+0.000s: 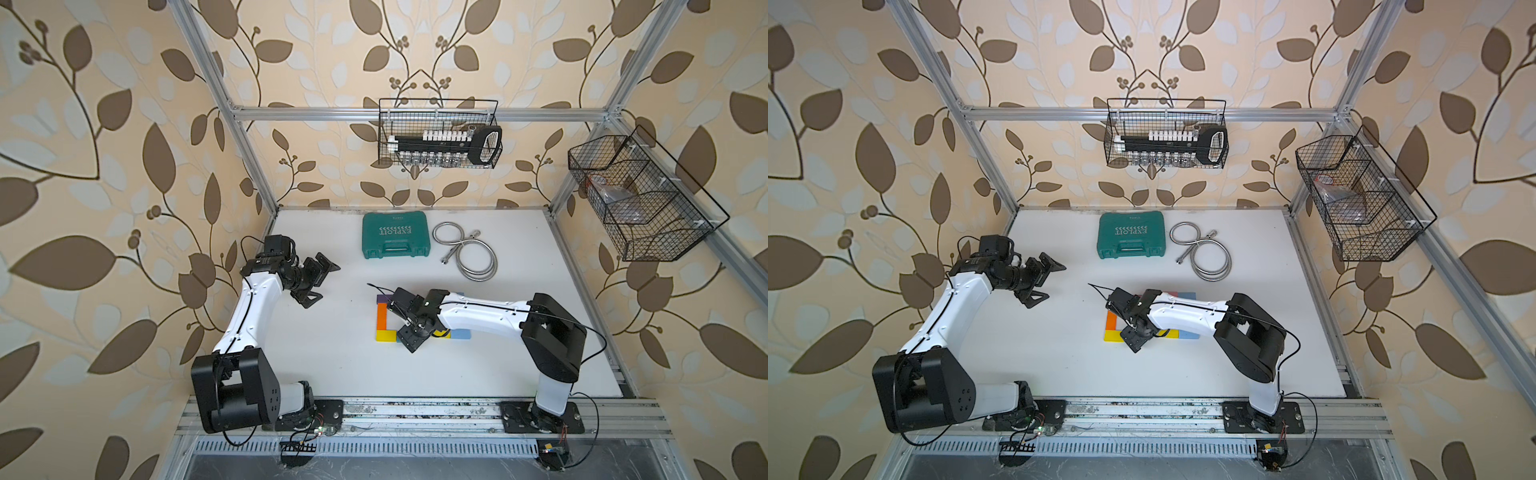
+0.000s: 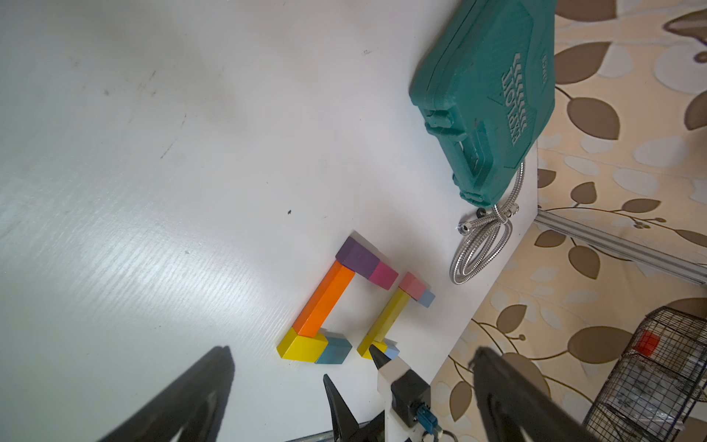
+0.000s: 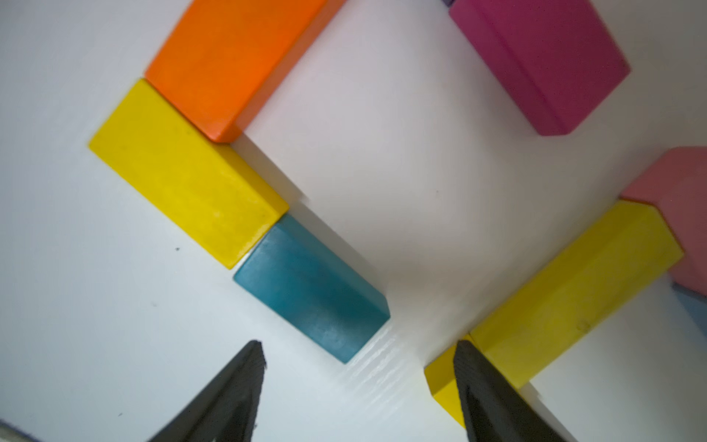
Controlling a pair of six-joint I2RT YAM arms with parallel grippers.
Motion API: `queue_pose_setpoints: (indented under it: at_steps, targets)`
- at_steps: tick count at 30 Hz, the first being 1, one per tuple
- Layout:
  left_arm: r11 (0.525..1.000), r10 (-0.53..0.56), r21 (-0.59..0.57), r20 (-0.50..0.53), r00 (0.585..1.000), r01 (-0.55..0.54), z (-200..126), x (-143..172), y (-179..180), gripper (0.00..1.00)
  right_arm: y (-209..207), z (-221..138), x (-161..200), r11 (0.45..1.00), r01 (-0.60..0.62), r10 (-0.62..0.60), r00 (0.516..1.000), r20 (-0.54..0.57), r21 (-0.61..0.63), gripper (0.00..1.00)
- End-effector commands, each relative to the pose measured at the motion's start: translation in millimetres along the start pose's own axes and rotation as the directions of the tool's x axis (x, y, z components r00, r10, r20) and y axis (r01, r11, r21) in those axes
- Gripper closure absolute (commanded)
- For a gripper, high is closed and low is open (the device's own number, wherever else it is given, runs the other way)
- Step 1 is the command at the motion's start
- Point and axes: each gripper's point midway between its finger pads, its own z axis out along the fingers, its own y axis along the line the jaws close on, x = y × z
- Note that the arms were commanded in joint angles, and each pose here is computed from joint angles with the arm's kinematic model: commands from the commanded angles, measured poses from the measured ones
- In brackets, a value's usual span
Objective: Assemble the letter c with building blocks
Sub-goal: Assemble the building block at the center of the board.
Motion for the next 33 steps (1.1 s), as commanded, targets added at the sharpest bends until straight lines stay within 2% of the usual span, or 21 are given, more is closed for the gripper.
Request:
queue_pose_setpoints:
  at_steps: [1, 10, 33]
  targets:
    - [1.000, 0.018, 0.020, 0.015, 1.000, -0.018, -4, -2, -12, 0.01, 15, -8, -1, 0.994, -0.068, 0.069, 0.998, 0.007, -0.091, 0.23]
    - [1.000, 0.018, 0.022, 0.017, 1.000, -0.019, -6, -2, -12, 0.01, 24, 4, 12, 0.978, -0.151, 0.148, 0.988, -0.031, -0.146, 0.22]
    - [1.000, 0.018, 0.022, 0.018, 1.000, -0.018, -6, -2, -12, 0.01, 32, 11, 13, 0.968, -0.171, 0.165, 0.985, -0.043, -0.187, 0.21]
